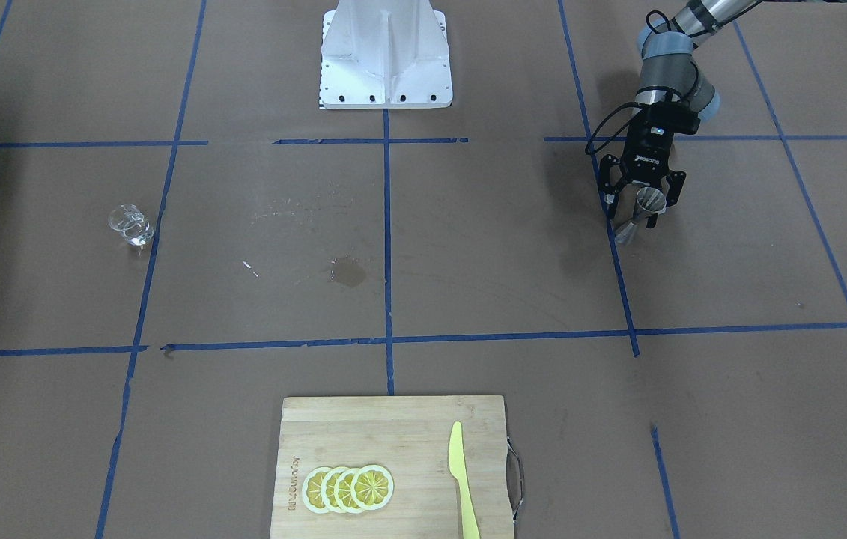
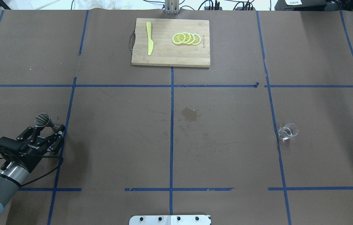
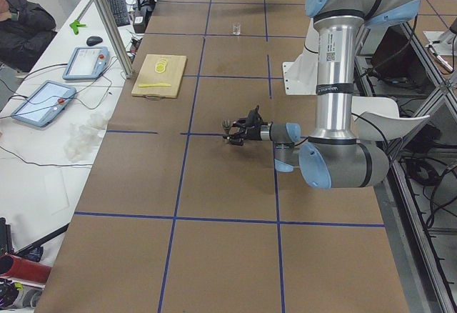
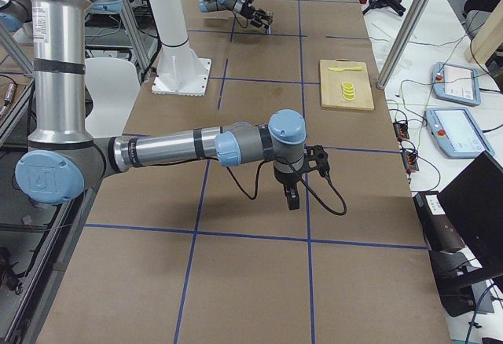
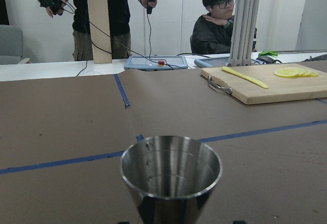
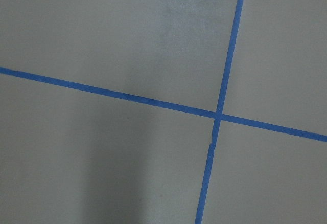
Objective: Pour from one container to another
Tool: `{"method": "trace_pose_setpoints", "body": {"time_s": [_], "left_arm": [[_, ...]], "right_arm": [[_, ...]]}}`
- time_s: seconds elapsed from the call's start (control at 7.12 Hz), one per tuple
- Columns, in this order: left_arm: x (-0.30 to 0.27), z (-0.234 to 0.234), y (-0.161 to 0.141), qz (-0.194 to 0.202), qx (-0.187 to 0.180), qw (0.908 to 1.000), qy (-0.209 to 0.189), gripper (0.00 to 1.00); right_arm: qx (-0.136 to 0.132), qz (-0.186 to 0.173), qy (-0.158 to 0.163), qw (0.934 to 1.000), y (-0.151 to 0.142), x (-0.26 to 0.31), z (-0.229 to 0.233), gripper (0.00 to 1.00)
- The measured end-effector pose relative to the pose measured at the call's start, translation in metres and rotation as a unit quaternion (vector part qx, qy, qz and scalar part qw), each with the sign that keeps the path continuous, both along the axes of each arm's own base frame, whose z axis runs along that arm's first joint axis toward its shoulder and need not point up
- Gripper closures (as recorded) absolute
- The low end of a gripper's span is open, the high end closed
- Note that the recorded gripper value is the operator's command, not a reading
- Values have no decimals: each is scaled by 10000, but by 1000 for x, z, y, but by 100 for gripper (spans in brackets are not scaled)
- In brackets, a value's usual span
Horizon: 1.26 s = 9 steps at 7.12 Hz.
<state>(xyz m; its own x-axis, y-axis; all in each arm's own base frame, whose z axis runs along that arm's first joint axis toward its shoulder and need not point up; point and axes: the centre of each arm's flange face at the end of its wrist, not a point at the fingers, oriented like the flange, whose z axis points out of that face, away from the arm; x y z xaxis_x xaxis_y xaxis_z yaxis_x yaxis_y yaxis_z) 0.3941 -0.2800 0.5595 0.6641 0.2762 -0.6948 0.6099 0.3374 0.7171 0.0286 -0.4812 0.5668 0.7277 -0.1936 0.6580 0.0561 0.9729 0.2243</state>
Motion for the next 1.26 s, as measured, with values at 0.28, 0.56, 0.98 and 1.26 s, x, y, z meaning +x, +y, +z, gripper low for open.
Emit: {"method": "trace_pose_setpoints", "body": {"time_s": [0.28, 0.56, 0.98, 1.26], "left_arm": [[-1, 0, -1, -8, -11, 10000, 20, 37], [-2, 1, -3, -16, -19, 10000, 36, 100], [-5, 2, -4, -31, -23, 10000, 22, 100], [-9, 0, -4, 63, 7, 9999, 145, 100]], "right_arm": [[4, -1, -1, 10000, 0, 0, 0, 0], [7, -1, -4, 10000, 0, 0, -1, 0], [18, -2, -8, 10000, 1, 0, -2, 0], [19, -2, -9, 10000, 1, 0, -2, 0]]}}
